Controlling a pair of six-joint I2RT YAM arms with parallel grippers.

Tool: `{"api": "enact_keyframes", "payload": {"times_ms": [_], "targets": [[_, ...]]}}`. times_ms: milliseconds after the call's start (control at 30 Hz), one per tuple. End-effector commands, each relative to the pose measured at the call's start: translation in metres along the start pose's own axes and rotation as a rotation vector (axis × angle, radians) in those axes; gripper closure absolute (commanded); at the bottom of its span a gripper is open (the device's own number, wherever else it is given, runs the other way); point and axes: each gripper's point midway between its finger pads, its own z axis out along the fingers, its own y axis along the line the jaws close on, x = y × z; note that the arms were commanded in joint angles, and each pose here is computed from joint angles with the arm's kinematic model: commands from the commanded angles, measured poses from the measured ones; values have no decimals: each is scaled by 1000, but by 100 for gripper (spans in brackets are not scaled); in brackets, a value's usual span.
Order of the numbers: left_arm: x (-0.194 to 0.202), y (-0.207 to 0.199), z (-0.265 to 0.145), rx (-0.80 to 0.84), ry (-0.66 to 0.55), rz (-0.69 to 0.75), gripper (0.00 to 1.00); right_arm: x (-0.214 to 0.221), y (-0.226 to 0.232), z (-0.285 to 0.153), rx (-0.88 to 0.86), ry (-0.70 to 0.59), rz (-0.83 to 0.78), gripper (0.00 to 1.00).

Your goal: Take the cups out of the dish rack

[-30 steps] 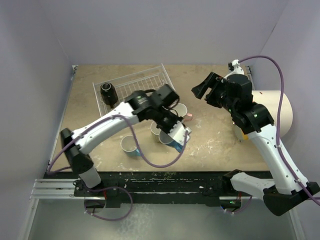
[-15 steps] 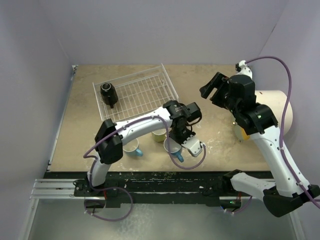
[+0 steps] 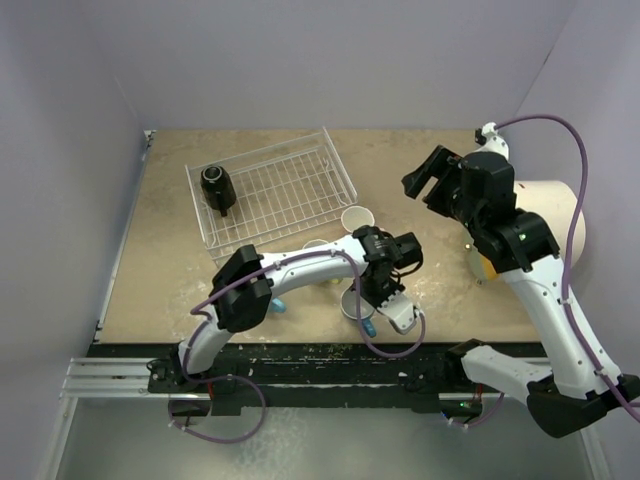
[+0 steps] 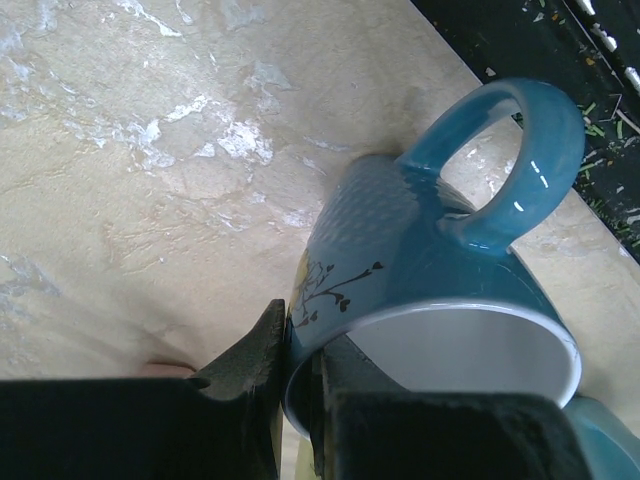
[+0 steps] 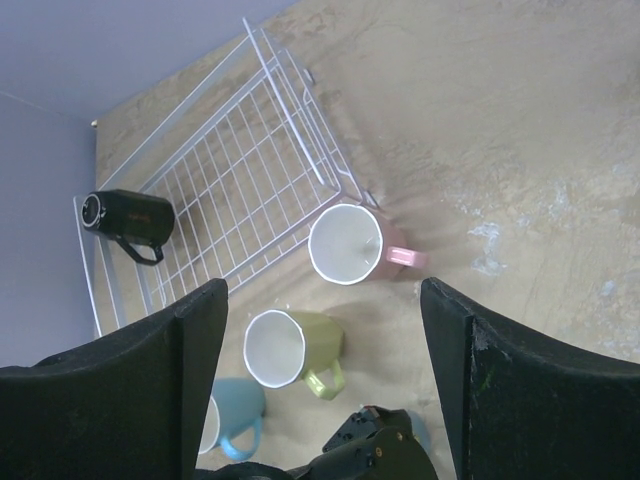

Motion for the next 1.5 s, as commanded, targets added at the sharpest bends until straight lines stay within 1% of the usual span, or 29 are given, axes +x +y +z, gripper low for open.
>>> {"api": "enact_keyframes", "payload": {"times_ms": [0,67,100,200,267,300,467,533,567,667,800,833,900,933,1000,1100,1200,1300,1400,1433,1467], "targets": [[1,15,-8,-62,36,-4,100,-5,-1,-6,-13,-25,-3,20],[2,16,-10,-63,43,-12,99,-4,-1,-6,-17,-21,-3,20],[1,17,-12,-66,43,-16,83,-3,-1,-6,-20,-20,-3,20],[-2,19,-20,-88,35,-14,29,-2,0,-6,-25,-15,-3,20],[-6,26,-29,-125,19,-5,11,-2,0,-6,-26,-15,-4,19],[-8,28,-34,-144,10,1,9,-3,1,-6,-26,-16,-5,19],[-16,33,-64,-209,-11,15,7,-6,2,-6,-26,-23,-17,19],[-16,36,-84,-256,-7,17,6,-7,3,-5,-28,-22,-24,18],[-16,36,-96,-279,-6,17,1,-7,5,-3,-33,-21,-28,18],[-8,30,-134,-341,9,-6,1,-8,12,5,-52,-15,-38,17],[20,10,-190,-413,-2,-120,1,-7,23,21,-84,-3,-58,12],[29,4,-198,-414,-8,-160,1,-5,25,26,-85,5,-61,11],[49,-13,-223,-450,-27,-240,1,-14,29,39,-81,-30,-87,9],[59,-22,-232,-465,-34,-277,1,-13,34,45,-96,-22,-92,7],[86,-40,-249,-512,-46,-369,1,-10,41,54,-116,-3,-93,5],[151,-54,-275,-659,-20,-568,1,-7,55,63,-159,3,-90,2],[226,-77,-293,-787,11,-837,2,5,81,76,-225,17,-106,0],[286,-108,-302,-869,-29,-1122,4,39,122,95,-249,74,-180,0],[321,-122,-295,-917,-105,-1346,7,78,147,116,-242,168,-233,0],[325,-118,-289,-911,-125,-1377,9,82,152,117,-247,172,-235,0],[325,-113,-282,-900,-174,-1442,11,84,153,116,-250,171,-233,0]]}}
